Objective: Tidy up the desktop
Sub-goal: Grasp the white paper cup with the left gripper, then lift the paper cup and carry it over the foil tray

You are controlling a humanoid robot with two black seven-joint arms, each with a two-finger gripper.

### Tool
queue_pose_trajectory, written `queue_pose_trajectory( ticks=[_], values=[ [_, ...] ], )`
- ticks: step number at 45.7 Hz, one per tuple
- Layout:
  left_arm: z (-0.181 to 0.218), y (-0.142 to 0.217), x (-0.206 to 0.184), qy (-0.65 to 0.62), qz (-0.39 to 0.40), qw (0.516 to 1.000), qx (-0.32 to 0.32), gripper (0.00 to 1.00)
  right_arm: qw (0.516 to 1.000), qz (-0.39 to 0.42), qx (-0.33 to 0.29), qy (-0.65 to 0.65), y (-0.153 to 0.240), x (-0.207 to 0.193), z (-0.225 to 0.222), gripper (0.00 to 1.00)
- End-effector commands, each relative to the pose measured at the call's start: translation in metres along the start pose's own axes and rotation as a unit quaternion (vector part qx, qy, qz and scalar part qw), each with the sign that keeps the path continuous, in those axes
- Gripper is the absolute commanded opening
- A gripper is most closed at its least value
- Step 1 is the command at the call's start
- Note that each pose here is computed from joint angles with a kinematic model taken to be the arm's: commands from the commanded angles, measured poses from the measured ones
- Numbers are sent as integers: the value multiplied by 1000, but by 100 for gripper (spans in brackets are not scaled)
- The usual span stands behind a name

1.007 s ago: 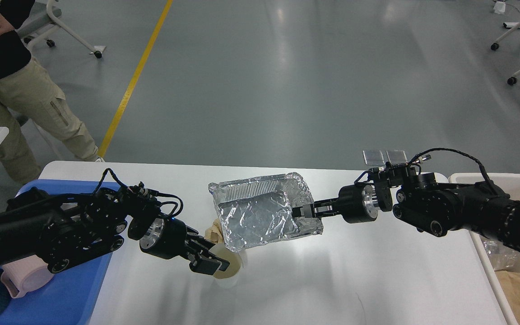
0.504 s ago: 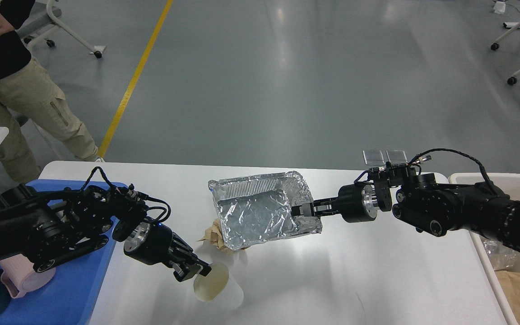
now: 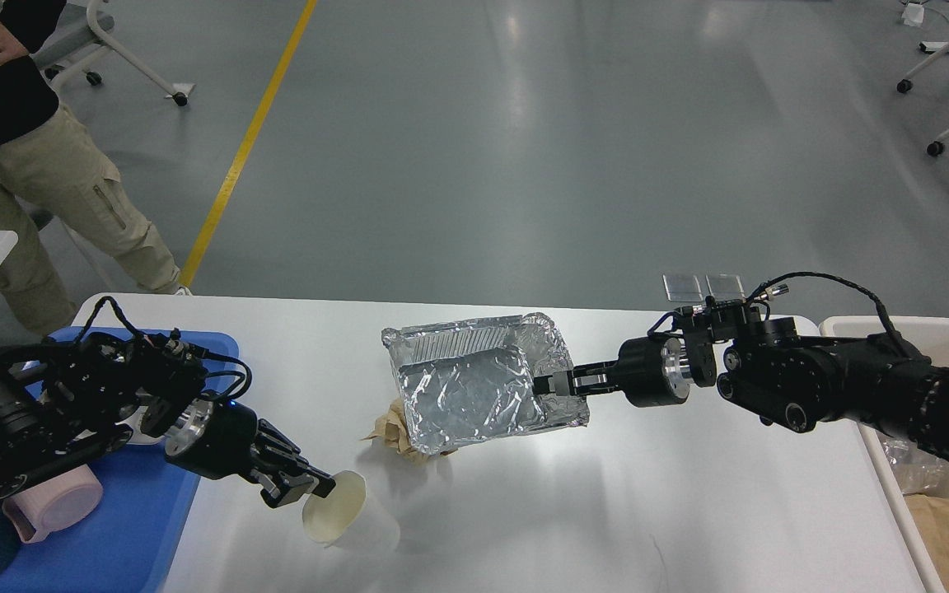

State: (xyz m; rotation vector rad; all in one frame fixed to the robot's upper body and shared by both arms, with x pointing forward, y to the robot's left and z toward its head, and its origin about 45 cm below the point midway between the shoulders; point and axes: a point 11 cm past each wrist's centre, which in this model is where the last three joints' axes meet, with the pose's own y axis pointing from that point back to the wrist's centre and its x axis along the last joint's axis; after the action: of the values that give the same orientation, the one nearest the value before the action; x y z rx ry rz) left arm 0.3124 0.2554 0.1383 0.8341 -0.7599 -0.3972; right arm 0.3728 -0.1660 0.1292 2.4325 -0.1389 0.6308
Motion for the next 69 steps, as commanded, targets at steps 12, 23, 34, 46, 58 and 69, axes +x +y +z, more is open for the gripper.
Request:
queue_pose_trajectory(
  ticks=[12,23,34,46,58,69],
  values=[
    [-7,71,-13,85,154,984,12,2,1000,-2,1,-2,-2,-2,0,0],
    [18,108,-14,119,259,958,-26,2,1000,-4,2,-1,-3,-3,-1,0],
    [33,137,-8,113,295,948,-31,3,1000,-3,2,1,-3,-1,-2,0],
    [37,176,25,111,362,924,-45,3,1000,-3,0,0,-2,-2,0,0],
    [22,186,41,111,382,917,-26,4,1000,-14,3,6,-7,-6,-4,0],
    [3,142,65,103,321,941,-22,5,1000,-14,10,10,-10,-3,-11,0]
  ],
)
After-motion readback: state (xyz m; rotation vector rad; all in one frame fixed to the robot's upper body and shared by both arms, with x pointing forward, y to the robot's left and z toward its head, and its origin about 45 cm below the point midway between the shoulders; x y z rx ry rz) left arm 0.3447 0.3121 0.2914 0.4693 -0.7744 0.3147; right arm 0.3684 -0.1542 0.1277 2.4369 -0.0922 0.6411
